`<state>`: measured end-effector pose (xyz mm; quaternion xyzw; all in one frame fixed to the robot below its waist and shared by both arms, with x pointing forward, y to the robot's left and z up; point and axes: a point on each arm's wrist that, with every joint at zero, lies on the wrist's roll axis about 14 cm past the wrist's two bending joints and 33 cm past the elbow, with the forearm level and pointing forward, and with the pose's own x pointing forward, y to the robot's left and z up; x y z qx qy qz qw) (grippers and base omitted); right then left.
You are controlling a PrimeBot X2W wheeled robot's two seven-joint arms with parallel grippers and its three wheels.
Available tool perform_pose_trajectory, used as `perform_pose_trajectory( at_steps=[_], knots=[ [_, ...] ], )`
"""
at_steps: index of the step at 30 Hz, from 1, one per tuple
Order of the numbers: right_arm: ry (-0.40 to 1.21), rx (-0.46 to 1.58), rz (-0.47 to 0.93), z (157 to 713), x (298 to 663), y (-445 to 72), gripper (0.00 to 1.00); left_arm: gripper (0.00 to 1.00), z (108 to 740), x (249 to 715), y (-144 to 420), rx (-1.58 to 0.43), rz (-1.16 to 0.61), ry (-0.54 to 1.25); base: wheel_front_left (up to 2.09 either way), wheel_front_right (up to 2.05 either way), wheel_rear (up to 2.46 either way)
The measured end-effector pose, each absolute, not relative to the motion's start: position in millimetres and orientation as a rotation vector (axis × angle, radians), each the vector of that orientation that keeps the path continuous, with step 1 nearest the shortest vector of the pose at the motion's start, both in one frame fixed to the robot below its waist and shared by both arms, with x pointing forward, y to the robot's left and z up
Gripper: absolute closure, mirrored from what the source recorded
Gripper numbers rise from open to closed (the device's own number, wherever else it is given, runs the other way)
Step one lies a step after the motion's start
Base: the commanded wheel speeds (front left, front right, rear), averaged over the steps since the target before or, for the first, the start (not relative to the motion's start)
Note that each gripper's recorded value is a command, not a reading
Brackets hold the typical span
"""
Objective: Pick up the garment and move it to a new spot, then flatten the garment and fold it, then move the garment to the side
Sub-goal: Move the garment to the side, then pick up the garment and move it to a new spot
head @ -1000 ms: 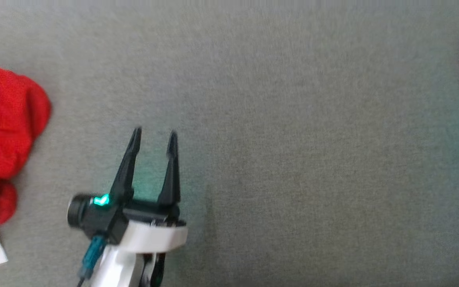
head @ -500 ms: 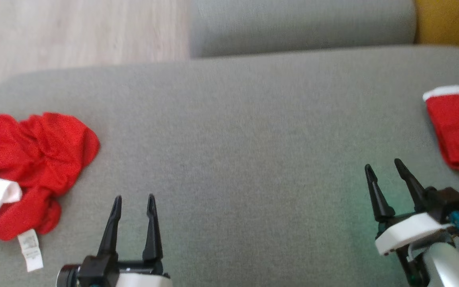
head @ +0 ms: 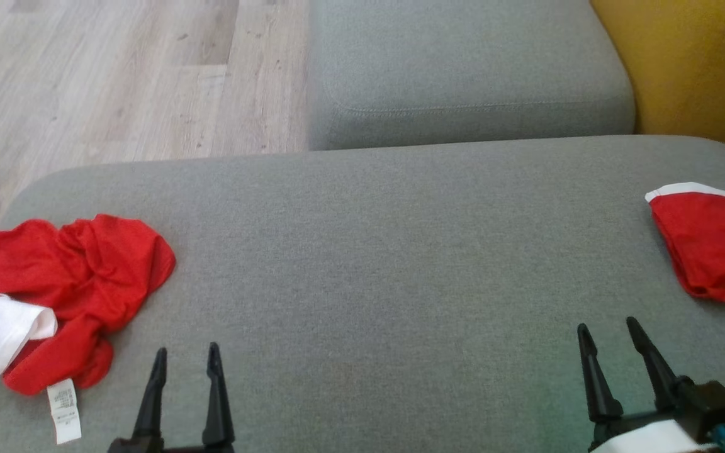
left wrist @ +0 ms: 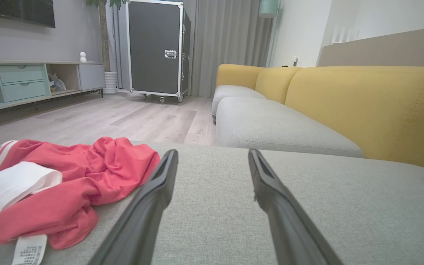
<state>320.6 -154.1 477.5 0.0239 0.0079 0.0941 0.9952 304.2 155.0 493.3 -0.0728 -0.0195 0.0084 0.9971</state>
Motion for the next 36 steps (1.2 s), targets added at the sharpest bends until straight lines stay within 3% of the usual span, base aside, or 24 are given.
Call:
perform_pose_trajectory(
  at_steps=[20, 36],
  knots=[
    [0.014, 0.059, 0.172, 477.5, 318.2, -155.7, 0.0, 0.0, 488.1, 297.8, 165.3, -0.1, 0.043, -0.029, 0.0, 0.0, 0.0],
    [0.075, 0.049, 0.396, 463.9, 336.6, -87.3, 0.0, 0.0, 476.0, 259.0, 226.7, -0.076, 0.288, -0.004, 0.0, 0.0, 0.0]
  ],
)
